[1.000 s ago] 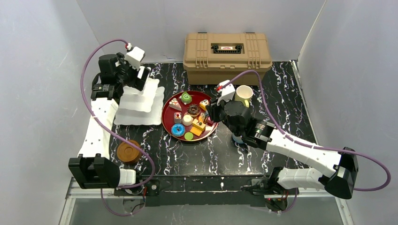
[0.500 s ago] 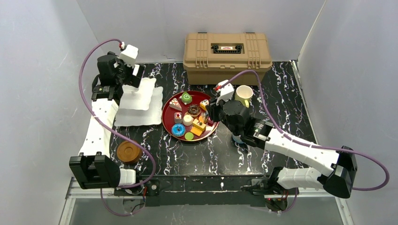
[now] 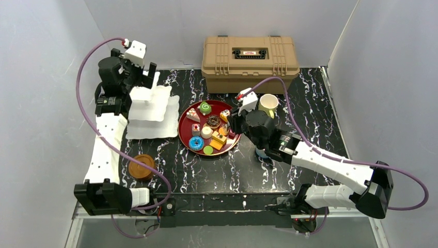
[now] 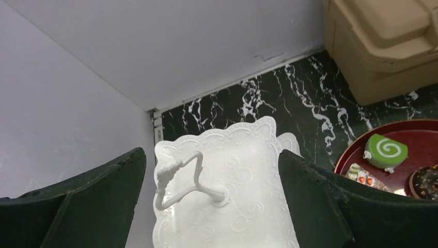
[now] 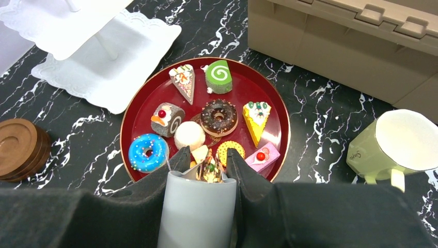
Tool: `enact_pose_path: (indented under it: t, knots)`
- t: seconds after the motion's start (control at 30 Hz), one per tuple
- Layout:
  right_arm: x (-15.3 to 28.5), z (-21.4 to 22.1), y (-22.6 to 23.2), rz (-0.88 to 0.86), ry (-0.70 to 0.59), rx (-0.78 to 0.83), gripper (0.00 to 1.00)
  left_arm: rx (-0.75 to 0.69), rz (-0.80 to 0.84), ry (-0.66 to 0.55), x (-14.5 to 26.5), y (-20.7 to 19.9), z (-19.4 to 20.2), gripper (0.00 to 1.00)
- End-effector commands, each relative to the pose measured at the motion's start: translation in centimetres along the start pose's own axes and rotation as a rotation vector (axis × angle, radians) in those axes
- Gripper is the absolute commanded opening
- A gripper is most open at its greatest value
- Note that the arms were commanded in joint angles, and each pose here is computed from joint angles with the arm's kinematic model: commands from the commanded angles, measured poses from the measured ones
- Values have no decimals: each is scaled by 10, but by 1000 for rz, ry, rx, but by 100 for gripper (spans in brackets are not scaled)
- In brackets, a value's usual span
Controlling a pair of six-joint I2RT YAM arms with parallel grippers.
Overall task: Serve the afternoon tea
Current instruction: Move the desert table to the center of the board.
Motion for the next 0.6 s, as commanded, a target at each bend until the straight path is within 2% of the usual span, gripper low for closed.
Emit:
enact_pose_path:
  t: [0.0, 0.1, 0.23, 0.3, 0.37, 0.47, 0.57]
  knots:
    - [11, -32, 1, -9, -102, -47, 33, -25, -63, -244, 44, 15, -52, 98]
    - [14, -38, 0, -10, -118, -54, 33, -96, 100, -303, 59, -6, -61, 98]
    - [24, -46, -6, 9, -129, -52, 33, -138, 498, -335, 88, -72, -42, 98]
    - [30, -50, -9, 14, -143, -56, 33, -200, 717, -296, 106, -120, -14, 98]
    - [35, -53, -11, 19, -149, -59, 34, -330, 869, -238, 117, -157, 16, 98]
    - [40, -56, -14, 23, -153, -63, 34, -471, 1000, -98, 114, -192, 63, 96]
    - [45, -59, -16, 32, -160, -68, 34, -551, 1066, 30, 95, -205, 98, 92]
Point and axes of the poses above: each gripper's point midway between its finger pads, its own x axis back along the fingers, its own y axis along the line the jaws close on, z = x × y, the point moved 5 cm from there along x, back along the fingers, and after that the axes turned 11 degrees about -x, right-handed, at the moved point
